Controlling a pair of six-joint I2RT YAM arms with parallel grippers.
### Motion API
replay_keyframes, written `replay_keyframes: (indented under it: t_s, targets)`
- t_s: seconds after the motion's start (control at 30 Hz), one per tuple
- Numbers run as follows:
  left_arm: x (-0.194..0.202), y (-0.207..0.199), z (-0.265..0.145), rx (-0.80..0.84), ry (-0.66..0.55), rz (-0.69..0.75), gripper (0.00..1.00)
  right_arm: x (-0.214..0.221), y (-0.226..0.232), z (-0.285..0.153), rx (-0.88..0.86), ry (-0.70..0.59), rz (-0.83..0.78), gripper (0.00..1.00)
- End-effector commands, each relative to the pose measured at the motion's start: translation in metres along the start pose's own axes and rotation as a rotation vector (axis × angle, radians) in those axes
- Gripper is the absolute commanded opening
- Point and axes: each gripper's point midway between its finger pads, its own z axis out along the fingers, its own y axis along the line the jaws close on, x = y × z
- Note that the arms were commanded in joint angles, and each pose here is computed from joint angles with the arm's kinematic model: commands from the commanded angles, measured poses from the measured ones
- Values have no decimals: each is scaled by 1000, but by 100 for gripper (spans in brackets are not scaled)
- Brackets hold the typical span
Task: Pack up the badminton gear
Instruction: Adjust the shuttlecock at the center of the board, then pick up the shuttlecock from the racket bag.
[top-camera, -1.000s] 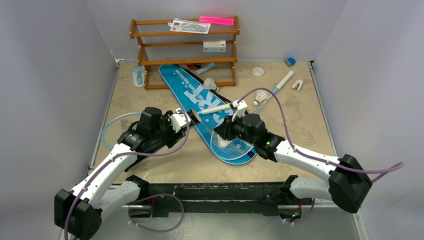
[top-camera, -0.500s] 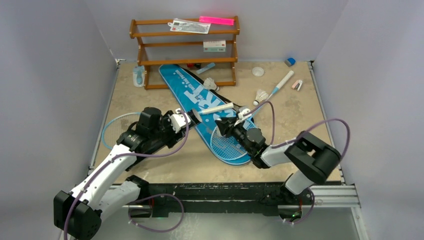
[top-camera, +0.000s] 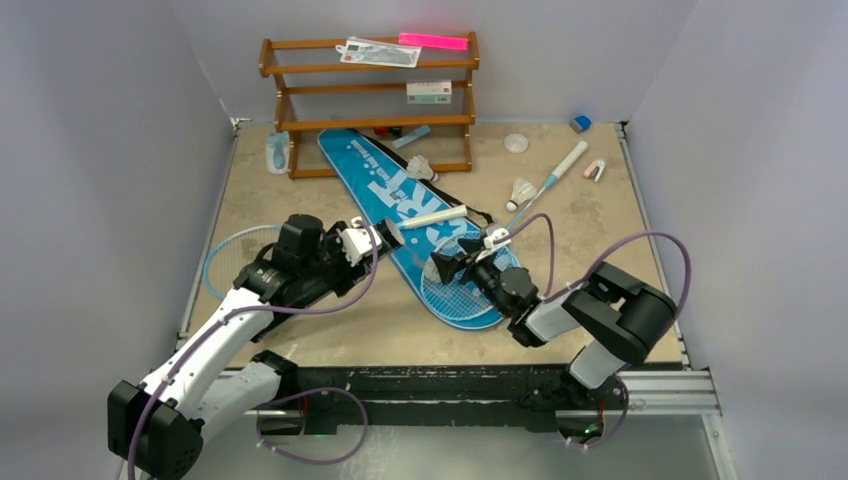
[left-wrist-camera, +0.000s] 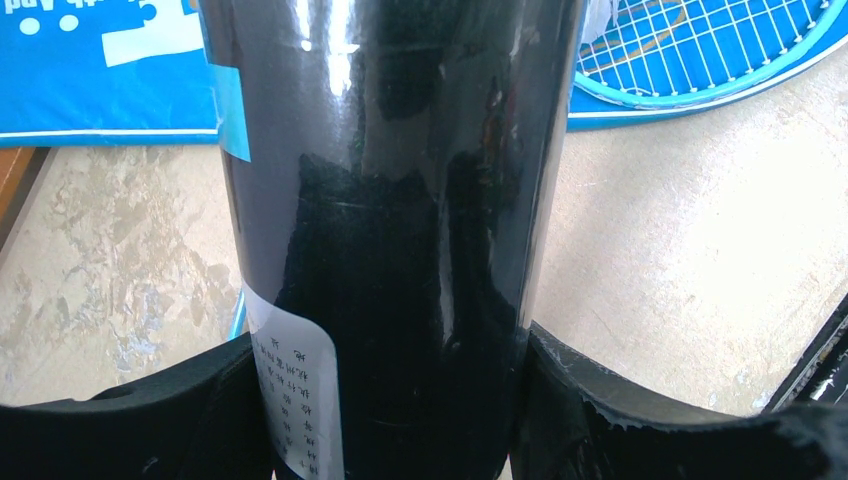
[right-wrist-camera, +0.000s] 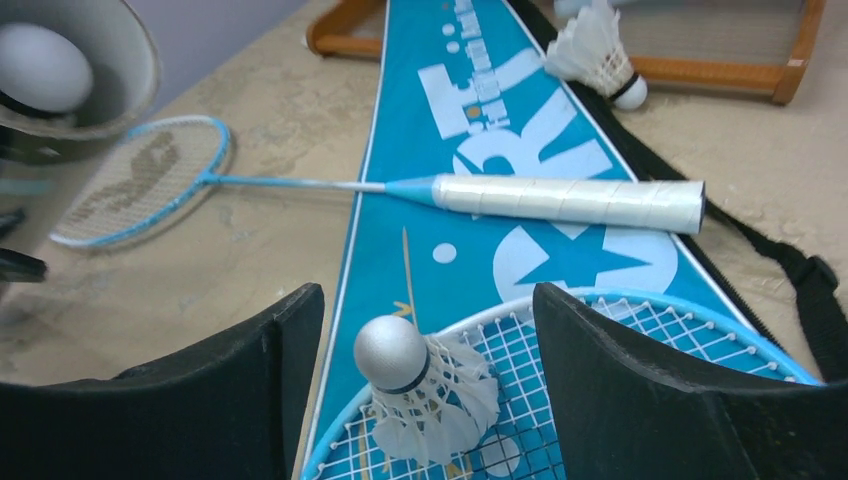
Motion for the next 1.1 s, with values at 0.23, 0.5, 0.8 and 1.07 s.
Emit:
replay_keyframes:
  t_s: [0.23, 0.5, 0.8, 1.07]
  targets:
    - [-7, 4, 2, -6, -35, 13, 31, -73, 14, -14, 44, 94, -11, 87]
    - [-6, 1, 3, 19, -27, 23, 31, -52, 16, -53, 203, 605, 89, 89]
    - [-8, -7, 2, 62, -53, 58, 31, -59, 38, -56, 151, 818, 75, 82]
    - [-9, -8, 5, 72, -50, 51, 31, -54, 34, -43, 183, 896, 22, 77]
